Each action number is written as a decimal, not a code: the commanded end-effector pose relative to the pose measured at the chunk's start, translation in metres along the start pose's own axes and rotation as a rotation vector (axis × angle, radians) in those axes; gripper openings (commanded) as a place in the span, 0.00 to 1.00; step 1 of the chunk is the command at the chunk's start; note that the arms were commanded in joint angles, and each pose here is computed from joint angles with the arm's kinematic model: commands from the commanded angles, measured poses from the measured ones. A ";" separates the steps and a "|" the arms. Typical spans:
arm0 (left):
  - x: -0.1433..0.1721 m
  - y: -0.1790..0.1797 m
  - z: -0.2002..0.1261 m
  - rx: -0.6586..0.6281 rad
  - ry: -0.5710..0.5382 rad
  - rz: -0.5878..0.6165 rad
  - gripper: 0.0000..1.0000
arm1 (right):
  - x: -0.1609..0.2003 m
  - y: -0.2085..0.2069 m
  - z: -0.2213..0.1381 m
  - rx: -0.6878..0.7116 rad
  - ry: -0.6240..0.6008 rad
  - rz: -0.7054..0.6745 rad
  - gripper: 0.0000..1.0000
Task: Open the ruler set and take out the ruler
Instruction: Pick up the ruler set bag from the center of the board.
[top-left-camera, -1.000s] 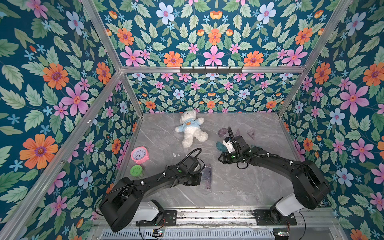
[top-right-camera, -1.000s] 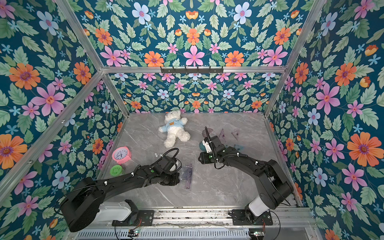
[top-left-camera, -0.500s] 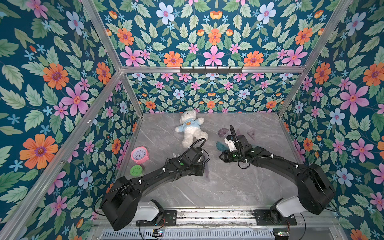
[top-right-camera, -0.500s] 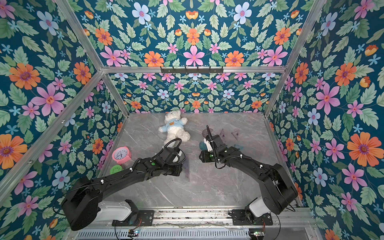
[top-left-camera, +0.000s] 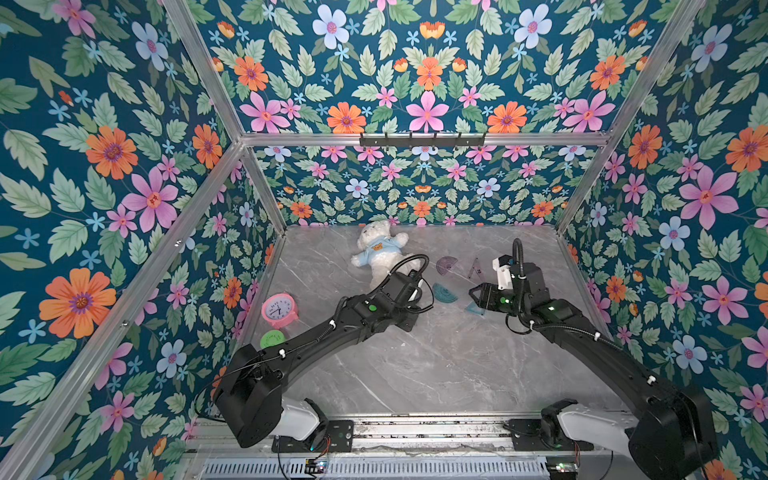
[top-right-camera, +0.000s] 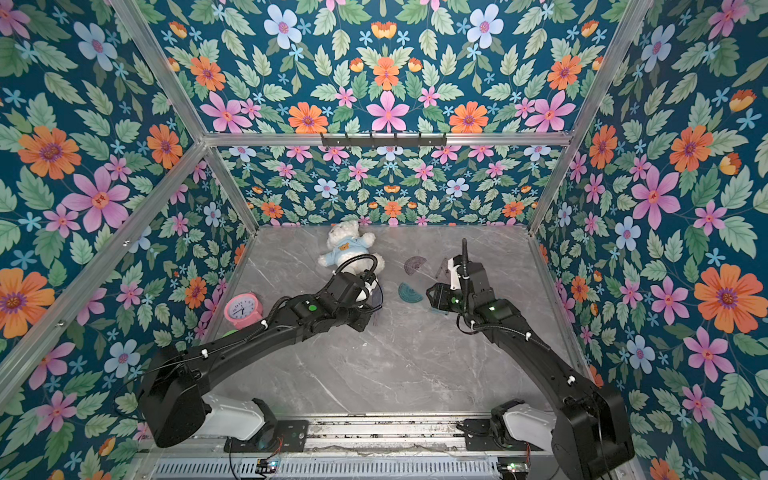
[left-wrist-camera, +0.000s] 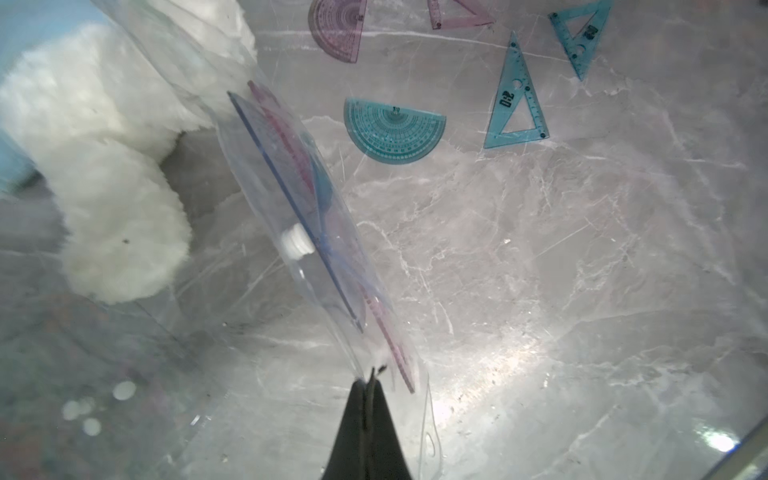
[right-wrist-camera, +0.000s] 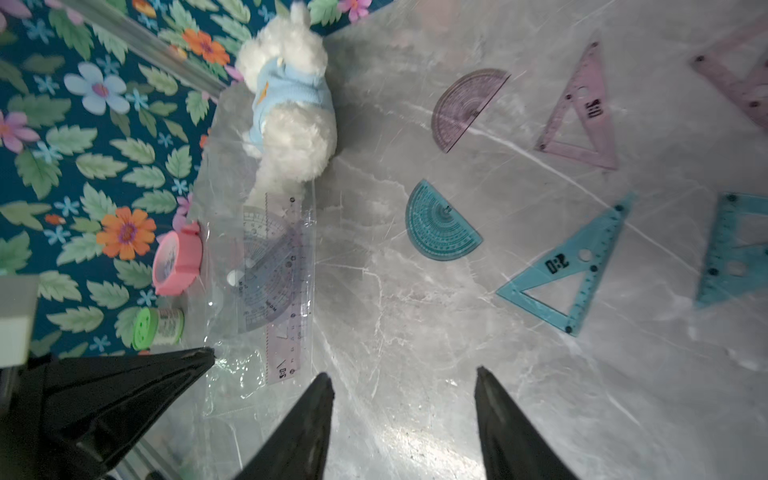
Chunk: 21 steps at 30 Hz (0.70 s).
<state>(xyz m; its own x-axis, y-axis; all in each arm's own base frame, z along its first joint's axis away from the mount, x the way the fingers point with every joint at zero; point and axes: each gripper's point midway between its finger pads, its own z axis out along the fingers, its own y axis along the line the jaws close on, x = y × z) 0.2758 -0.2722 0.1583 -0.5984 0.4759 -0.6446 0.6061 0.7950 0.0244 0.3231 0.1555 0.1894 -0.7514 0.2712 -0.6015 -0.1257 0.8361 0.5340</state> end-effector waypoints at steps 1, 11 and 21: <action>-0.016 0.014 -0.003 -0.129 -0.042 0.189 0.00 | -0.011 -0.009 -0.010 -0.001 -0.044 0.082 0.60; -0.044 -0.013 -0.015 -0.112 -0.247 0.559 0.00 | -0.019 -0.021 -0.008 -0.050 -0.022 0.191 0.60; -0.063 0.017 -0.044 -0.439 -0.524 0.810 0.00 | -0.035 -0.030 -0.020 -0.159 -0.043 0.304 0.60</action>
<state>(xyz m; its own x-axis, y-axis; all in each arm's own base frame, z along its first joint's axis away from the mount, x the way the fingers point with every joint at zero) 0.2849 -0.2706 0.1903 0.1244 0.7883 -0.6026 0.6010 0.4234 0.6779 0.3394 0.1074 0.1942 -0.7395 0.5032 -0.4472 0.0297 0.6880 0.7251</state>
